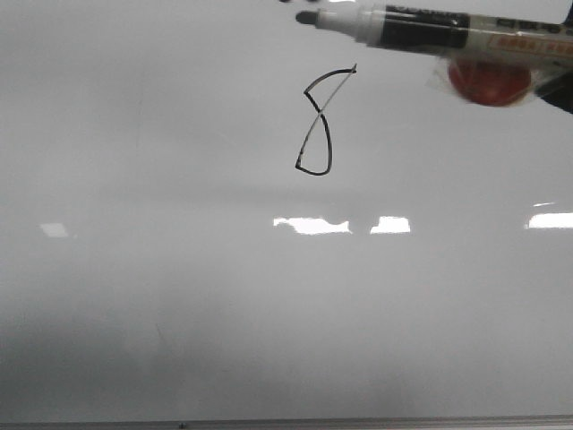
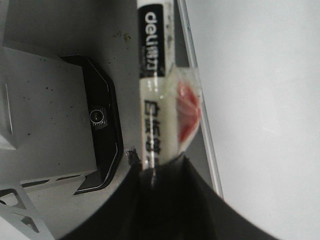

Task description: Write number 8 on whiteboard

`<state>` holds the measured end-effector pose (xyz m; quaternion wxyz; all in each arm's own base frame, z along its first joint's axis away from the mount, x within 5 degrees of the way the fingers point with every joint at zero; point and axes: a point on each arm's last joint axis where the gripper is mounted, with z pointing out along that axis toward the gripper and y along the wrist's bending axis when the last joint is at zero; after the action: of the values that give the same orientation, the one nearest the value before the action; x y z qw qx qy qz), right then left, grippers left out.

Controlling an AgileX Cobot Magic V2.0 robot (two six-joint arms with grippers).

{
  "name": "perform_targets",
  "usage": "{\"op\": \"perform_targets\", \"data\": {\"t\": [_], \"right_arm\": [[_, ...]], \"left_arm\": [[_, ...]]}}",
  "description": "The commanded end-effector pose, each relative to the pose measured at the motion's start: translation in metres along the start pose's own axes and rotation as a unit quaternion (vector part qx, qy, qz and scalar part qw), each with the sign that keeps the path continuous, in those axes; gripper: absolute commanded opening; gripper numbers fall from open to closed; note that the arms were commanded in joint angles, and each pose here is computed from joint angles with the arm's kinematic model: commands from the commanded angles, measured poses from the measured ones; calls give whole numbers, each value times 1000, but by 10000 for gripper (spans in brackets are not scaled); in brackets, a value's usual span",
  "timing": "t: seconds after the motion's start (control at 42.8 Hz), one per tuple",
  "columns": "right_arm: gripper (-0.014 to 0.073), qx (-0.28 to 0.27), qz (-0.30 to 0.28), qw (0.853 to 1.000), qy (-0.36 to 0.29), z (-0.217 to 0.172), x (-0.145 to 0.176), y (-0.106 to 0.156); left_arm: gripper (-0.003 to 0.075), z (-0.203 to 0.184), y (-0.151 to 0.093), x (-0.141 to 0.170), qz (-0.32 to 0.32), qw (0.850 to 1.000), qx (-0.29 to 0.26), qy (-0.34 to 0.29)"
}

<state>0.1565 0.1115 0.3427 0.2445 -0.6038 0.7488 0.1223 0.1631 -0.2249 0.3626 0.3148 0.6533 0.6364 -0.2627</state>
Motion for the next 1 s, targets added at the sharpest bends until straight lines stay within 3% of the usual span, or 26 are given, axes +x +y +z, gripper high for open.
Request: {"op": "perform_targets", "data": {"t": [0.0, 0.257, 0.63, 0.887, 0.98], "right_arm": [[-58, 13, -8, 999, -29, -10, -7, 2], [-58, 12, -8, 999, -29, -10, -7, 2], [-58, 12, -8, 999, -29, -10, -7, 2], [-56, 12, -8, 999, -29, -10, -7, 2], [0, 13, -8, 999, -29, -10, -7, 2]], "left_arm": [[491, 4, 2, -23, 10, 999, -5, -39], [477, 31, 9, -22, 7, 1000, 15, -17], [131, 31, 10, -24, 2, 1000, 6, -28], [-11, 31, 10, -24, 2, 1000, 4, -29], [-20, 31, 11, -24, 4, 1000, 4, -27]]}}
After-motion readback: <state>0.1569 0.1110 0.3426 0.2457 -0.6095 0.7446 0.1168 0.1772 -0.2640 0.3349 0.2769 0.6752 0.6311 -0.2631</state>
